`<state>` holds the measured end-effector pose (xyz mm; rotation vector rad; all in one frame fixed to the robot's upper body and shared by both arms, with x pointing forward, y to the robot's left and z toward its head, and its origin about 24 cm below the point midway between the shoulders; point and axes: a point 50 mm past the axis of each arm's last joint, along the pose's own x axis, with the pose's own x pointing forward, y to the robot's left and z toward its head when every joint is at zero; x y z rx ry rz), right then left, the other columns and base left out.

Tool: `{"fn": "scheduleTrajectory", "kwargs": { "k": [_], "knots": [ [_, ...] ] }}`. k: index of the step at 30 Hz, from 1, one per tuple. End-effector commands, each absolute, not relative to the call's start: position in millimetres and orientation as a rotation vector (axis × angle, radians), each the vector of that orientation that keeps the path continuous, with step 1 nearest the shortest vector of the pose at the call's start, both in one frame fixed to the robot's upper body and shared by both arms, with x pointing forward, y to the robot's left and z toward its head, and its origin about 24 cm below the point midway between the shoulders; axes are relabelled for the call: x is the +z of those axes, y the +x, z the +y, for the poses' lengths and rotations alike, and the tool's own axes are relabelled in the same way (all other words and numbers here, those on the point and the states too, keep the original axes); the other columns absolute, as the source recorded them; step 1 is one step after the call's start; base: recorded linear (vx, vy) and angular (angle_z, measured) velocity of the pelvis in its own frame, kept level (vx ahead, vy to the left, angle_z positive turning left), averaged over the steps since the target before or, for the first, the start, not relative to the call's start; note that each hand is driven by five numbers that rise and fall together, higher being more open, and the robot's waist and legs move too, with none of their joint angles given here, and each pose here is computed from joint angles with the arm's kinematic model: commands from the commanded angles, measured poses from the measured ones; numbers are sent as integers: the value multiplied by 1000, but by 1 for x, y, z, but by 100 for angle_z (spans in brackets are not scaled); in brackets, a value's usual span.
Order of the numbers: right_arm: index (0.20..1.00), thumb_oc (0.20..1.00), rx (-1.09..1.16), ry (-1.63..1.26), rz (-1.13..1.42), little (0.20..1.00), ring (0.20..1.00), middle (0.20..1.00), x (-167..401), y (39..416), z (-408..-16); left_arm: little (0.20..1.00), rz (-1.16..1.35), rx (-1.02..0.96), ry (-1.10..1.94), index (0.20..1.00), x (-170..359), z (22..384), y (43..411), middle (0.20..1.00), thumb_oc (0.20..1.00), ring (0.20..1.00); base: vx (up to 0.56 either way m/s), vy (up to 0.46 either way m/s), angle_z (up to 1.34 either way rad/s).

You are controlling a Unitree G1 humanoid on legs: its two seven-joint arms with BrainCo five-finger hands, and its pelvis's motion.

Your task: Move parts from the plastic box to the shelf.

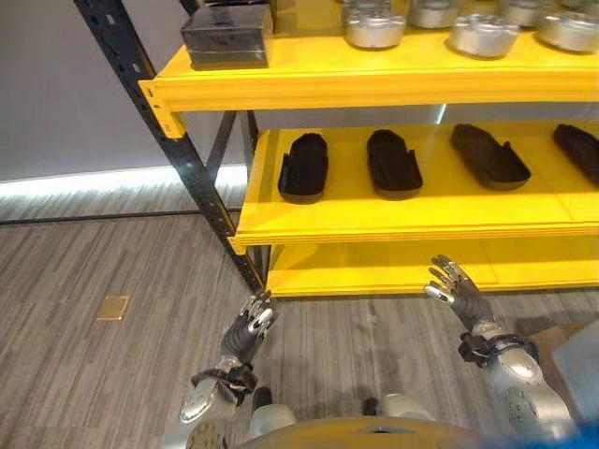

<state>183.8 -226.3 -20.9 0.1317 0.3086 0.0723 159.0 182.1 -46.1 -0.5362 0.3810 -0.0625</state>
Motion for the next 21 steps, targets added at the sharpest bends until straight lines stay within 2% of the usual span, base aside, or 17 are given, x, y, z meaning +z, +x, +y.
{"fn": "scheduleTrajectory", "kwargs": {
  "k": [1, 12, 21],
  "knots": [
    [1000, 1000, 102, 91, 155, 1000, 1000, 1000, 7, 199, -230, 1000, 215, -106, -485, 1000, -18, 195, 183, 1000, 1000, 1000, -43, -33, 126],
    [1000, 1000, 77, 148, 160, 1000, 1000, 1000, 2, 198, -224, 1000, 213, -94, -520, 1000, -18, 195, 182, 1000, 1000, 1000, 27, 98, 5],
    [1000, 1000, 122, 184, 194, 1000, 1000, 1000, -7, 210, -199, 1000, 166, -40, -464, 1000, -13, 200, 194, 1000, 1000, 1000, -7, 112, -41]
  ]
}}
